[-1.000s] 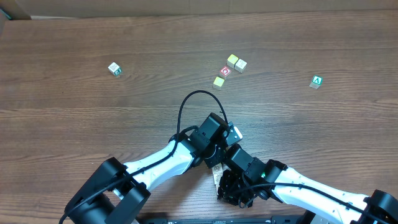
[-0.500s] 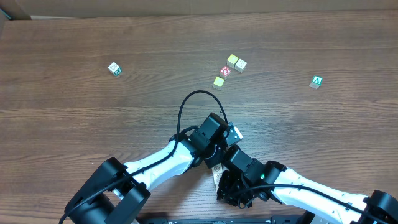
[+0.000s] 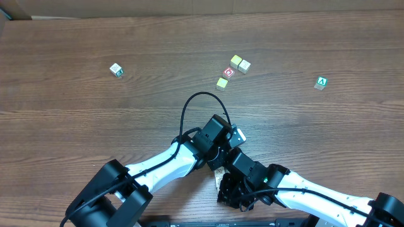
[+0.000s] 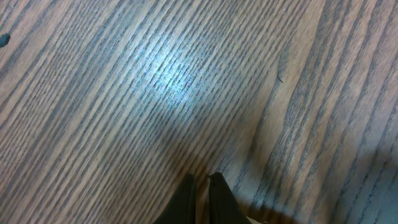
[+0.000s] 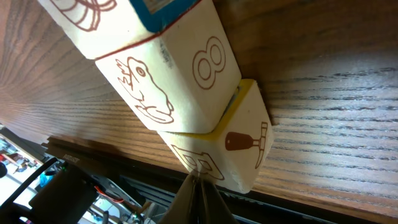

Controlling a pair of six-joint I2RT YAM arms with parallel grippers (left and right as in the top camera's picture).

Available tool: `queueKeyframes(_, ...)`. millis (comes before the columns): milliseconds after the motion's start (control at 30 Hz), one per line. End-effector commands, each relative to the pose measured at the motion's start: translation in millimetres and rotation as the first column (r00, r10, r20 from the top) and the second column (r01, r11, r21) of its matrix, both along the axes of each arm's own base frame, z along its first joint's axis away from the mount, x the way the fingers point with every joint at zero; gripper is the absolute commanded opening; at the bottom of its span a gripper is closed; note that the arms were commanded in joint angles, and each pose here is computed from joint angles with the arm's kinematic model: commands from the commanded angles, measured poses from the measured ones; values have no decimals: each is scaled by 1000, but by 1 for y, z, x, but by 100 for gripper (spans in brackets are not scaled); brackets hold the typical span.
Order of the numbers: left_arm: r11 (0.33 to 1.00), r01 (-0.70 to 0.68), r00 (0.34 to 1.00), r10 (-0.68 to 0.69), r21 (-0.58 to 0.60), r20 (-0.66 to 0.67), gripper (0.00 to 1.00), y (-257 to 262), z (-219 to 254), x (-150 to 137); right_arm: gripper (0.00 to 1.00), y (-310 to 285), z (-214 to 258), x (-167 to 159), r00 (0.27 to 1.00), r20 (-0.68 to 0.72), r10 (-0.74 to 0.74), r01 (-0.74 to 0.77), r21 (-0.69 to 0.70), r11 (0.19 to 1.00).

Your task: Flip 4 blocks

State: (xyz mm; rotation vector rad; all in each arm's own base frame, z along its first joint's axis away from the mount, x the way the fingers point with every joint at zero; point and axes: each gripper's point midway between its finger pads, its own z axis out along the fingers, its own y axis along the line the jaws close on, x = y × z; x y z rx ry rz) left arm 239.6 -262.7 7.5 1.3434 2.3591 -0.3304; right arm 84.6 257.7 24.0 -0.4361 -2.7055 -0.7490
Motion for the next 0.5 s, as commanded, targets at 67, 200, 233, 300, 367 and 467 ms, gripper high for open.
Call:
queueKeyframes(67,1000,0,998,1,15,-62,4,3,-12,-14,4,4,2,8,999,34,-10,10,-2,1000)
queueKeyframes(200,1000,-5,998,5,14,-63,4,3,-12,-14,4,4,2,7,999,34,-9,9,-3,1000)
queueKeyframes(233,1000,-9,998,10,13,-64,4,3,-12,-14,4,4,2,8,999,35,-9,9,-3,1000)
queueKeyframes(300,1000,-11,998,11,14,-66,4,3,-12,-14,4,4,2,8,999,38,-5,5,-2,1000)
queueKeyframes(367,1000,-10,998,11,15,-67,4,4,-13,-14,4,4,2,8,999,39,-3,3,-2,1000)
queueKeyframes(467,1000,-10,998,11,15,-67,4,4,-13,-14,4,4,2,8,999,43,4,-4,0,1000)
